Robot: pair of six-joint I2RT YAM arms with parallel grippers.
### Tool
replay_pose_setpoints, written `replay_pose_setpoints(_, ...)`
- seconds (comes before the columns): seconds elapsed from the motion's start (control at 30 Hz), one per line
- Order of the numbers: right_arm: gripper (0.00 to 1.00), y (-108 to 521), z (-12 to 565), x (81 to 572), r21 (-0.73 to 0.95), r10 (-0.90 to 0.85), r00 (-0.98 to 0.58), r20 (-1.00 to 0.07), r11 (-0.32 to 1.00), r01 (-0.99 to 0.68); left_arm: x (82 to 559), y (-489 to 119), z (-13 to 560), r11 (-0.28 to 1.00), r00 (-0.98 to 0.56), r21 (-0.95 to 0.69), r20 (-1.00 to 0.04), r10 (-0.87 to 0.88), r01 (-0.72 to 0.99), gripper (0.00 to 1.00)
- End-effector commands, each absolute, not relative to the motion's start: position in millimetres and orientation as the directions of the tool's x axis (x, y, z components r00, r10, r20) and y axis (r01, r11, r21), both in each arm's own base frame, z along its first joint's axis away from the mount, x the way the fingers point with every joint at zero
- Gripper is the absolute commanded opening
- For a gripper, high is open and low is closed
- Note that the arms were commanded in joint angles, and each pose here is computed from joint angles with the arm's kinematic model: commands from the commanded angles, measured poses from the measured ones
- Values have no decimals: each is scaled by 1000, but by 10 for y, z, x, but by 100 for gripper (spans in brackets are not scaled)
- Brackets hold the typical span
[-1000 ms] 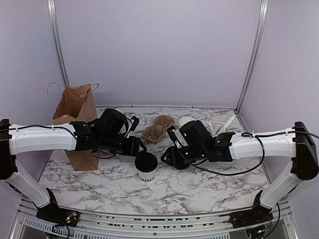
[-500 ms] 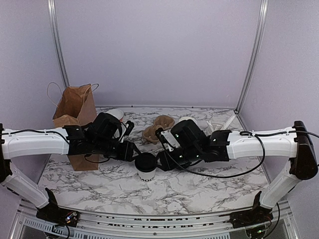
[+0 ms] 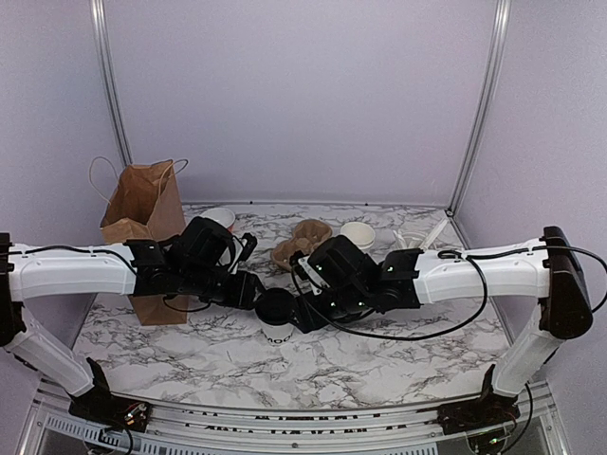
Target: Pack the takeout coffee
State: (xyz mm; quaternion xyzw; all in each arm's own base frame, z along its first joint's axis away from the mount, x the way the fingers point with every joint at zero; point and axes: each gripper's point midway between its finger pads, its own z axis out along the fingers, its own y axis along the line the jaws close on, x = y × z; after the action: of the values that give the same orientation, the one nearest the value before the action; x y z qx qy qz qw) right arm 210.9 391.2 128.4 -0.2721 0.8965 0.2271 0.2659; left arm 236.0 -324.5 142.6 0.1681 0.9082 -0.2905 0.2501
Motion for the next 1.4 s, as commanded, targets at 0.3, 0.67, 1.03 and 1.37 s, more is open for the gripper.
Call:
replay_pose_setpoints(0.3, 70, 4077, 1414, 2148, 258, -366, -678, -638, 728, -635, 2395, -3232, 1229, 796, -826, -411, -531, 187, 444, 45)
replay_pose_setpoints(0.67, 71, 4144, 1472, 2144, 246, -355, -652, -670, 722, -647, 2384, -3244, 1134, 800, -837, -414, -514, 189, 435, 45)
replay_pose_setpoints(1.03, 72, 4196, 1317, 2171, 201, -383, -633, -673, 729, -655, 2367, -3229, 1101, 801, -841, -416, -507, 188, 430, 45)
replay_pose_setpoints(1.37, 73, 4078, 1069, 2154, 183, -390, -680, -621, 771, -610, 2359, -3217, 1091, 802, -842, -415, -506, 188, 429, 45)
